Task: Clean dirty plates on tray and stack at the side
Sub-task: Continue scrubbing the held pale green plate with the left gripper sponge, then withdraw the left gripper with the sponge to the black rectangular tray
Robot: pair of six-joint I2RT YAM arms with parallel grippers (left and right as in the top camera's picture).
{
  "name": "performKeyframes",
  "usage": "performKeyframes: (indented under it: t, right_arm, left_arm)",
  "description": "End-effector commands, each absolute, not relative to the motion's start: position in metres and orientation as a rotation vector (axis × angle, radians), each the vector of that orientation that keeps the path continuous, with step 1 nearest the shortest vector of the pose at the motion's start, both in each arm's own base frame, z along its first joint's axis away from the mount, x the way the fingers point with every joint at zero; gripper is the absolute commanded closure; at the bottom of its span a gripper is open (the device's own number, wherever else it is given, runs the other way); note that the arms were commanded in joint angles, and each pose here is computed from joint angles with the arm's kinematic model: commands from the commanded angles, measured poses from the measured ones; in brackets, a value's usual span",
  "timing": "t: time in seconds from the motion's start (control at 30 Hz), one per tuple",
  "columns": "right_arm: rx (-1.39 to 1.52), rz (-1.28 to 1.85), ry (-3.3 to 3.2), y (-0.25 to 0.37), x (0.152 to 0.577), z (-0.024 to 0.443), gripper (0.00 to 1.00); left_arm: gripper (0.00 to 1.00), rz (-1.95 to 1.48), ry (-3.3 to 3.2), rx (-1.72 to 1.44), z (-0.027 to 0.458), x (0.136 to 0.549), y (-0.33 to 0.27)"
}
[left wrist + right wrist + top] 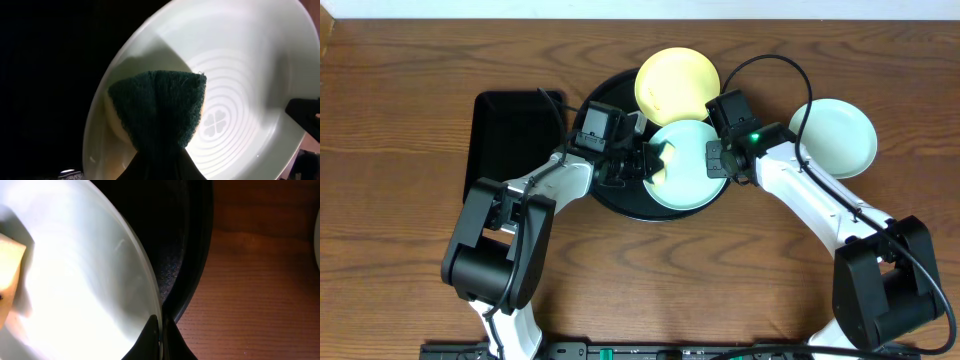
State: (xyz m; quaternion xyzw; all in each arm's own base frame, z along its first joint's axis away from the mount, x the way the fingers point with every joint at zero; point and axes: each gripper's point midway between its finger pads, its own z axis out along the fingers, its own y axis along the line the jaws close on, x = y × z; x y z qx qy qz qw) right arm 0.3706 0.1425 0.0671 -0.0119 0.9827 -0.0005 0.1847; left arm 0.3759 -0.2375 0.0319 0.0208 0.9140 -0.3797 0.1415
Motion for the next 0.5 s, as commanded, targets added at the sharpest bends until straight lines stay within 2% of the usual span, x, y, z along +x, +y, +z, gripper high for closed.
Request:
performKeyframes:
  t: [0.0,0.47]
  right_arm:
    - [-0.099,0.012,2.789,0.154,0.364,0.061,0.99]
    - [-0.099,0.011,2.789,0.154,0.364,0.061,0.99]
  left_arm:
    - [0.92,-1.081,2.637,0.048,0.029,0.384,-0.237]
    - [0.92,-1.109,2.496,0.070,0.052,0.411,-0.244]
